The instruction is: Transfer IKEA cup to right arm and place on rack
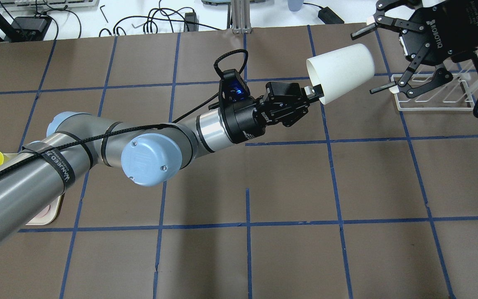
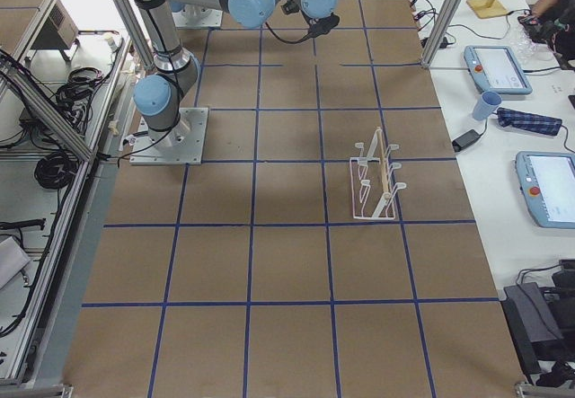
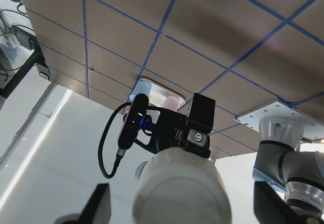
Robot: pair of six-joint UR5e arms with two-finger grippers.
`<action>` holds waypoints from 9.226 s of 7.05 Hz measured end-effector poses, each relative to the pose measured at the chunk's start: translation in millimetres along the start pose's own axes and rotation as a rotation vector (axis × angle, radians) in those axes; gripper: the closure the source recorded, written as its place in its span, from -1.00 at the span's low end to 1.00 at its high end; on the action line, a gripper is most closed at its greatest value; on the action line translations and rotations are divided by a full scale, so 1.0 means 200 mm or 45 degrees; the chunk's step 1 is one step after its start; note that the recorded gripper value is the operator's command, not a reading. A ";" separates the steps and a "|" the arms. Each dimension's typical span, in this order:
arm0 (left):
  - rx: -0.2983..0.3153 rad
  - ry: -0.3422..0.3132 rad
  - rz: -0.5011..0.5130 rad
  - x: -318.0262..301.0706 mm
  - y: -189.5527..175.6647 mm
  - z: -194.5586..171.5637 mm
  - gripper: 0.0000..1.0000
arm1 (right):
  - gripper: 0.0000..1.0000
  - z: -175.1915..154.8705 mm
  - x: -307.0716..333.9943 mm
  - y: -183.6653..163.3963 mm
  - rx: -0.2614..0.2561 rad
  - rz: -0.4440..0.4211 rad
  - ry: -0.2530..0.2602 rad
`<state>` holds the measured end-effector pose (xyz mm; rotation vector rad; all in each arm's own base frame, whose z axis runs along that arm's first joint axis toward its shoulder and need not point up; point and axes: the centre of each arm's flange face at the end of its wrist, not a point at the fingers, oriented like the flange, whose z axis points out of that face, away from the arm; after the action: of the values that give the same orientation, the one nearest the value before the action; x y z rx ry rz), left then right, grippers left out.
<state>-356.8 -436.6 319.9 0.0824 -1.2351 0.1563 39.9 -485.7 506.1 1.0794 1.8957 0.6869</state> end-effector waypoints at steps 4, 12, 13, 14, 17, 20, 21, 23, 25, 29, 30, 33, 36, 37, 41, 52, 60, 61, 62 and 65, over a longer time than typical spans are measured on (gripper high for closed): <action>0.000 -0.001 -0.003 -0.01 0.00 0.00 1.00 | -0.29 0.07 -0.03 0.02 0.004 -0.047 0.028; -0.020 0.010 -0.058 0.06 0.01 0.01 -1.00 | 0.11 0.06 -0.05 0.03 0.017 -0.068 0.024; -0.021 0.010 -0.058 0.07 0.01 0.01 -1.00 | 0.25 0.05 -0.06 0.03 0.019 -0.071 0.023; -0.020 0.010 -0.064 0.08 0.01 0.01 -1.00 | 0.29 0.04 -0.08 0.01 0.021 -0.072 0.022; 0.018 0.006 -0.095 0.15 -0.08 -0.08 -1.00 | 0.30 -0.09 -0.25 -0.08 0.090 -0.132 0.054; -0.029 -0.193 -0.109 0.30 -0.27 -0.39 -1.00 | 0.33 -0.22 -0.37 -0.16 0.353 -0.311 0.303; -0.072 -0.306 -0.116 0.35 -0.32 -0.51 -1.00 | 0.34 -0.21 -0.37 -0.15 0.421 -0.366 0.420; -0.142 -0.578 -0.128 0.44 -0.40 -0.77 -1.00 | 0.40 -0.11 -0.37 -0.13 0.522 -0.470 0.656; -0.201 -0.925 -0.137 0.57 -0.48 -1.00 -1.00 | 0.56 0.01 -0.39 -0.11 0.614 -0.565 0.873; -0.235 -1.673 -0.080 0.87 -0.55 -1.13 -1.00 | 0.92 -0.06 -0.42 -0.21 0.756 -0.817 1.075; -0.229 -1.834 -0.016 0.96 -0.54 -1.14 -1.00 | 0.95 -0.11 -0.43 -0.25 0.816 -0.871 1.096; -0.187 -2.301 0.124 1.14 -0.49 -1.04 -1.00 | 1.00 -0.24 -0.41 -0.41 0.967 -0.997 1.173; -0.181 -2.410 0.236 1.19 -0.44 -0.69 -1.00 | 1.00 -0.38 -0.29 -0.67 0.998 -1.220 1.141; -0.179 -2.369 0.257 1.22 -0.44 -0.67 -1.00 | 1.00 -0.41 -0.24 -0.75 1.017 -1.259 1.127; -0.126 -2.318 0.240 1.29 -0.47 -0.77 -1.00 | 1.00 -0.51 -0.13 -1.02 1.084 -1.315 1.019; -0.113 -2.320 0.113 1.27 -0.53 -0.69 -1.00 | -1.00 -0.47 -0.06 -1.37 1.051 -1.302 0.985; -0.102 -2.321 0.124 1.29 -0.51 -0.69 -1.00 | -1.00 -0.57 0.09 -0.40 0.722 -1.101 1.077; -0.099 -2.320 0.130 1.30 -0.51 -0.69 -1.00 | -1.00 -0.56 0.13 -0.29 0.699 -1.070 1.087; -0.095 -2.320 0.136 1.30 -0.51 -0.69 -1.00 | -1.00 -0.56 0.14 -0.22 0.700 -1.054 1.104; -0.095 -2.320 0.151 1.31 -0.50 -0.69 -1.00 | -1.00 -0.17 -0.03 0.02 0.732 -1.044 1.132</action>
<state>-127.1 -496.1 524.0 0.0781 -3.0650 0.1150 14.5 -490.0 528.7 0.1497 3.1293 0.1030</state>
